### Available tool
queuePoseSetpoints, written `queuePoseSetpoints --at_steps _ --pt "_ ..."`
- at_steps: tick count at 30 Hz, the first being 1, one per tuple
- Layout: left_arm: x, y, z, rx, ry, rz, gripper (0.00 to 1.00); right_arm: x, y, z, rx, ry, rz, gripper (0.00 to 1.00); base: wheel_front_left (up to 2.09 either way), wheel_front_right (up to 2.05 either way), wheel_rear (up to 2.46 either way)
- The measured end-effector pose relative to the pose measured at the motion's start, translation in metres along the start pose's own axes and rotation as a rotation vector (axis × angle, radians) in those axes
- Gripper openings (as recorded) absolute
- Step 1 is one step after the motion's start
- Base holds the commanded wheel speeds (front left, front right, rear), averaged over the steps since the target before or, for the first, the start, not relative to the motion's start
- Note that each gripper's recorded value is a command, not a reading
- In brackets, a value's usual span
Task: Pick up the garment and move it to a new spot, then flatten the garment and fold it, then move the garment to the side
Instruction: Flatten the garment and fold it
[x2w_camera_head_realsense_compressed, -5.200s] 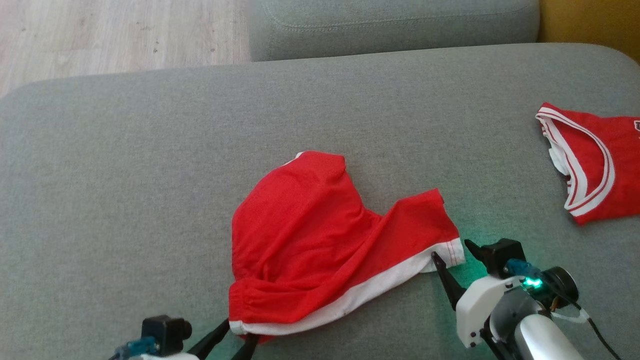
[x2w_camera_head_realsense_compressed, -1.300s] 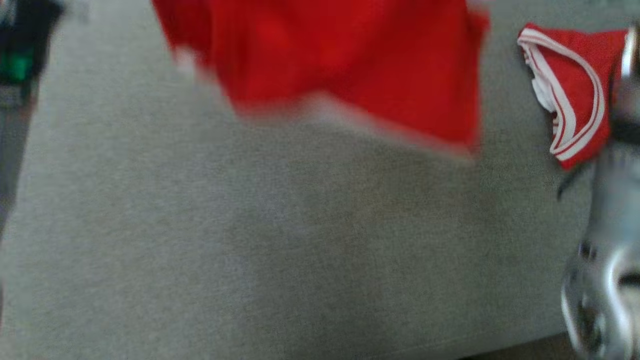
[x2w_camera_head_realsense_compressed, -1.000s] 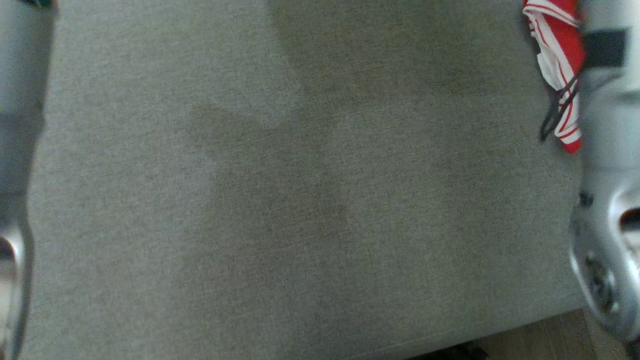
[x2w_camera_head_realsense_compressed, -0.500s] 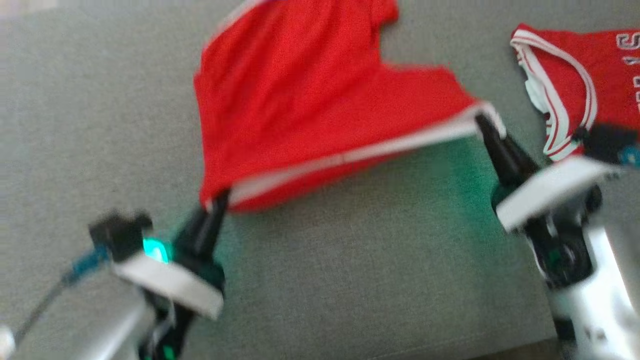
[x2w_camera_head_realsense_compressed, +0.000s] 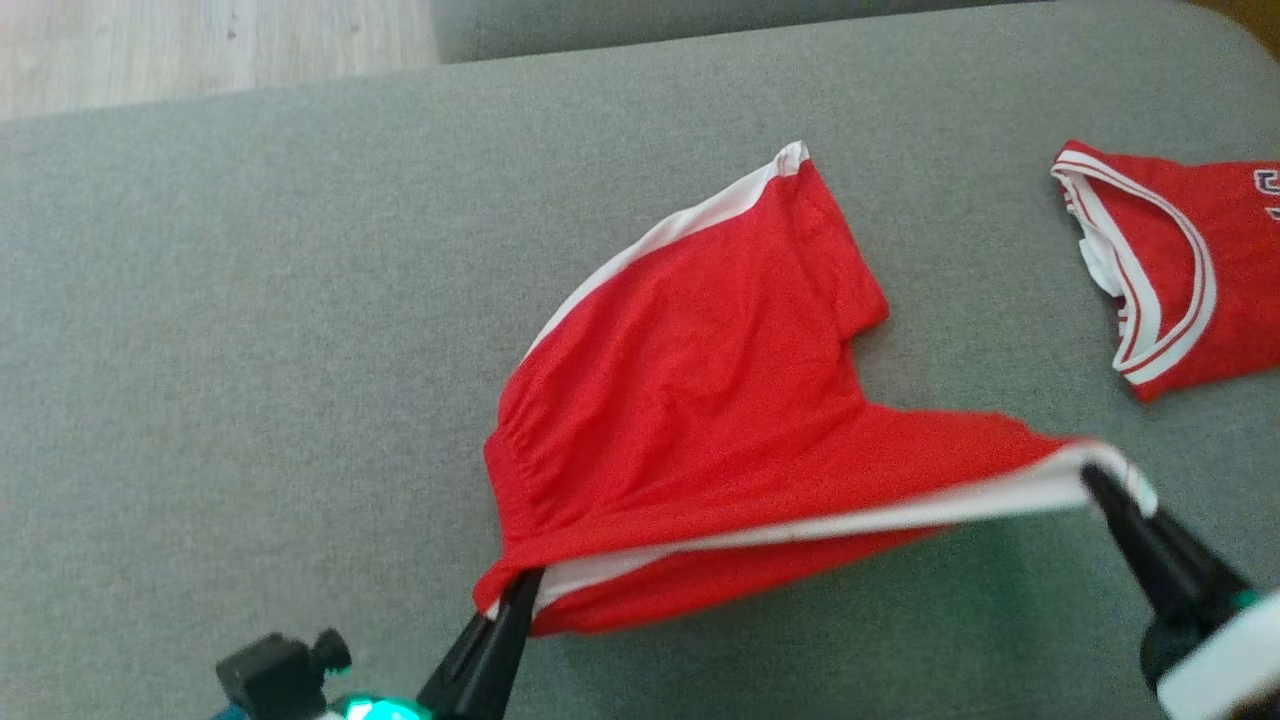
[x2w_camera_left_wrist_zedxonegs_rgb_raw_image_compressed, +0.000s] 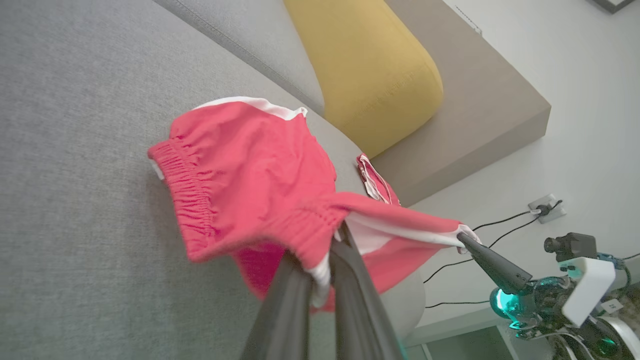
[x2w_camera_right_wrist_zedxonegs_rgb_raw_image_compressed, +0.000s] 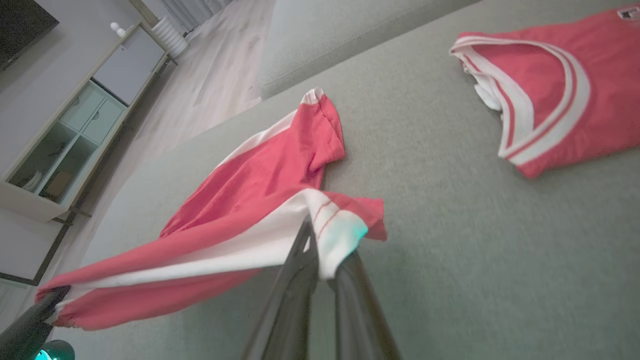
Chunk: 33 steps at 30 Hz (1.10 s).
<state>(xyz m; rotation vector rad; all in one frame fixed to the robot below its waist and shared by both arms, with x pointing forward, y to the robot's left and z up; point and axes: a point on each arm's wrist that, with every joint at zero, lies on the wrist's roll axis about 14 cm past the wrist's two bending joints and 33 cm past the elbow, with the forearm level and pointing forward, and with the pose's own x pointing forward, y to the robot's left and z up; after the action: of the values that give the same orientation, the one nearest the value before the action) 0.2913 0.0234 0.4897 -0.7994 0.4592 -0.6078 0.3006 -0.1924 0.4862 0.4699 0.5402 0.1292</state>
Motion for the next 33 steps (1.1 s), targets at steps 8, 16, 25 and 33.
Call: queuePoseSetpoints --at_steps 8,16,25,33 --pt "0.032 0.009 0.040 -0.130 -0.007 0.000 0.00 0.078 0.038 0.047 -0.049 0.000 0.129 0.00 0.00 0.00 0.00" --pt "0.077 0.066 0.075 -0.185 -0.003 0.149 0.00 0.169 0.041 0.042 -0.070 0.145 0.123 0.00 0.00 0.00 0.00" --pt "0.106 0.110 0.088 -0.207 -0.045 0.266 0.00 0.236 0.048 0.030 -0.085 0.211 0.115 0.00 0.00 0.00 0.00" --pt "0.119 0.126 0.090 -0.174 -0.070 0.308 1.00 0.257 0.049 0.034 -0.096 0.172 0.106 1.00 0.00 0.00 0.00"
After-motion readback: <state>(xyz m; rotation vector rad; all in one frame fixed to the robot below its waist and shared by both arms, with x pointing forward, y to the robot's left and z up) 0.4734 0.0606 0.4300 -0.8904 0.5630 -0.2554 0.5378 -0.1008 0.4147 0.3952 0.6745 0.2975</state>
